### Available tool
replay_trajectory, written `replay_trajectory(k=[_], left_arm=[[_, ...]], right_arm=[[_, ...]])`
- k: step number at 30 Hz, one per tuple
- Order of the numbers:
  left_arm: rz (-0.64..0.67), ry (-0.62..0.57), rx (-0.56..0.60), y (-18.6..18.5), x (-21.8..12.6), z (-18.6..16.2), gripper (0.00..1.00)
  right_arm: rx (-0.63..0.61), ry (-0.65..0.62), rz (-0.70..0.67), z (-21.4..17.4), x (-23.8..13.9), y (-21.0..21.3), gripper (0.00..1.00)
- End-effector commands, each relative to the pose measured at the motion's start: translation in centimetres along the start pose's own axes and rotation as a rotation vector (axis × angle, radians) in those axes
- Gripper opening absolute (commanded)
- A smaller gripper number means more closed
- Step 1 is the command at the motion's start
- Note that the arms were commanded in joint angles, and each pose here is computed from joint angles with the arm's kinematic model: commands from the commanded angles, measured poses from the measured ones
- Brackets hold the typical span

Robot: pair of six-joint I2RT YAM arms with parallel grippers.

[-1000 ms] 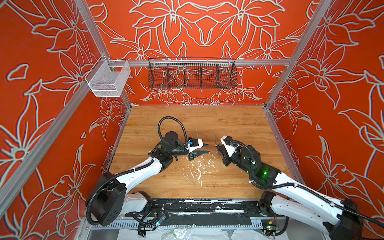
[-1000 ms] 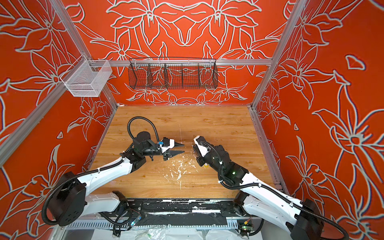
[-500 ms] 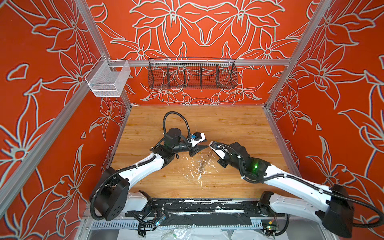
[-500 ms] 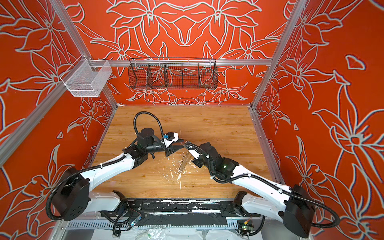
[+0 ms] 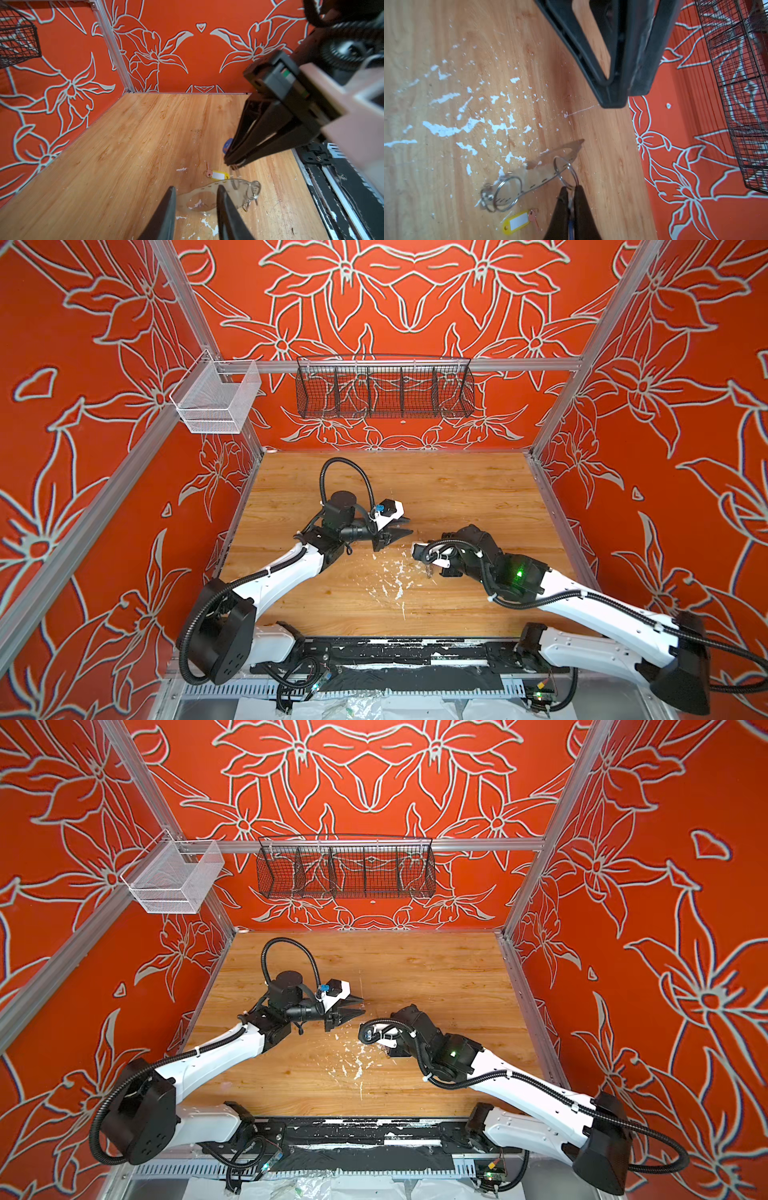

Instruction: Put the keys on the keyring

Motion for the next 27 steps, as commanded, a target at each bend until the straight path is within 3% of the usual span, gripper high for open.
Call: replay_trajectory(k=[1,10,19,27], left_arm=[[-0.088,-0.024,0.026,-1.0,-0.2,1.2,0.33],[-0.172,0.032,0.048,-1.8,1.2,0.8,0.34],[-0.219,0.135,0.012,-2.1,3.3,0.0,0.34],[-0.239,0.138,0.018,-2.7,3.5,0.2,0.37]], right_arm=[[-0.068,0.020,-0.025,0.6,0.4,-0.6,0.00],[-0.026,-0.043,-0.202,0.1,0.5,-1.3,0.00],[0.017,-0.090,-0.227,-0.1,-0.4,-1.2,0.00],[0.050,-0.085,-0.272,-0.3,-0.8,-1.8,0.00]])
Point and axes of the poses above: each gripper's point midway between its finger pads, its own x axis out along the fingers, its own y axis along the line the jaws close on, z = x × y, the point moved 4 cm from there along -x, back along the fingers, and after that the axes turned 2 degrees about -x, right-handed, at the moved point
